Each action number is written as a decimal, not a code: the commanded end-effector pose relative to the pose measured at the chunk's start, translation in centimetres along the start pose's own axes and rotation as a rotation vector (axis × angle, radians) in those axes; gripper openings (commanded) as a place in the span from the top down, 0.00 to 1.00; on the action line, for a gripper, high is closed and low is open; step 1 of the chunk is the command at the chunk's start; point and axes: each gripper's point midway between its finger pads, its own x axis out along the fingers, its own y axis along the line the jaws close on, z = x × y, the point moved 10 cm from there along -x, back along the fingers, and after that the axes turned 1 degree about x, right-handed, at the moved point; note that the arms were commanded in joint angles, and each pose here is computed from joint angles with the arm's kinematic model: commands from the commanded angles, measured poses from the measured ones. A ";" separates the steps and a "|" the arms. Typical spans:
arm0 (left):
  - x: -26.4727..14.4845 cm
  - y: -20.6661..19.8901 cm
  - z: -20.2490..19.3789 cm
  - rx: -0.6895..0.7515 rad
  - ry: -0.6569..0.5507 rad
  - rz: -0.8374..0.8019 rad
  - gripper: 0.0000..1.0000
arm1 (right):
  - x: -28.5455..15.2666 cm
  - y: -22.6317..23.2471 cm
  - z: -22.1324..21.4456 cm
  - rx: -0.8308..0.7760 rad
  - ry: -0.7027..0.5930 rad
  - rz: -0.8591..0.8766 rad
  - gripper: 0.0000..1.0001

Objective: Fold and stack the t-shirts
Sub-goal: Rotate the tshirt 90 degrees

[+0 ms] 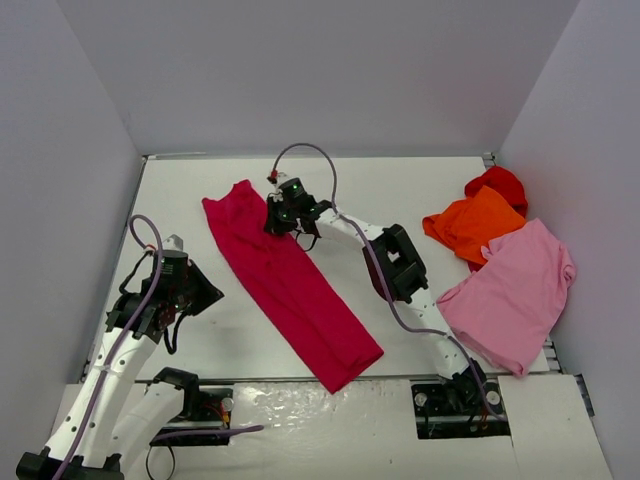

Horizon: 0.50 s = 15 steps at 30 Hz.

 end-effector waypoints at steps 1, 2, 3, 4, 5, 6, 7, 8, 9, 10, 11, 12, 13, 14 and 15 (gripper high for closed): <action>-0.9 -1.5 0.8 0.016 -0.011 -0.088 1.00 | -2.2 -10.3 1.8 0.039 -0.029 -0.353 1.00; -0.8 -1.5 0.8 0.021 -0.008 -0.085 1.00 | -2.5 -11.0 2.5 0.048 -0.051 -0.371 1.00; -0.7 -1.4 0.8 0.026 -0.005 -0.082 1.00 | -2.9 -11.6 3.2 0.057 -0.073 -0.396 1.00; -0.7 -1.4 0.8 0.031 -0.002 -0.078 1.00 | -3.4 -12.3 3.8 0.066 -0.093 -0.429 1.00; -0.6 -1.4 0.7 0.034 0.003 -0.074 1.00 | -3.8 -12.8 4.2 0.073 -0.112 -0.464 1.00; -0.5 -1.3 0.7 0.036 0.008 -0.071 1.00 | -4.3 -13.1 4.4 0.081 -0.122 -0.497 1.00; -0.5 -1.3 0.7 0.039 0.011 -0.067 1.00 | -4.8 -13.9 4.2 0.094 -0.120 -0.524 1.00; -0.4 -1.3 0.7 0.042 0.014 -0.064 1.00 | -5.3 -14.5 4.0 0.106 -0.116 -0.549 1.00; -0.3 -1.2 0.7 0.041 0.015 -0.063 1.00 | -5.8 -14.6 3.5 0.115 -0.106 -0.560 1.00; -0.2 -1.3 0.7 0.043 0.015 -0.068 1.00 | -6.3 -14.5 3.6 0.114 -0.110 -0.564 1.00; 0.0 -1.2 0.6 0.042 0.020 -0.066 1.00 | -6.4 -14.5 3.2 0.111 -0.102 -0.572 1.00; 0.2 -1.2 0.6 0.043 0.026 -0.064 1.00 | -6.6 -14.5 3.0 0.103 -0.102 -0.583 1.00; 0.4 -1.2 0.6 0.044 0.031 -0.064 1.00 | -6.9 -14.3 2.9 0.092 -0.110 -0.595 1.00; 0.6 -1.3 0.6 0.046 0.037 -0.065 1.00 | -7.2 -14.2 2.8 0.081 -0.118 -0.607 1.00; 0.8 -1.3 0.6 0.048 0.041 -0.065 1.00 | -7.6 -13.9 3.1 0.072 -0.138 -0.613 0.99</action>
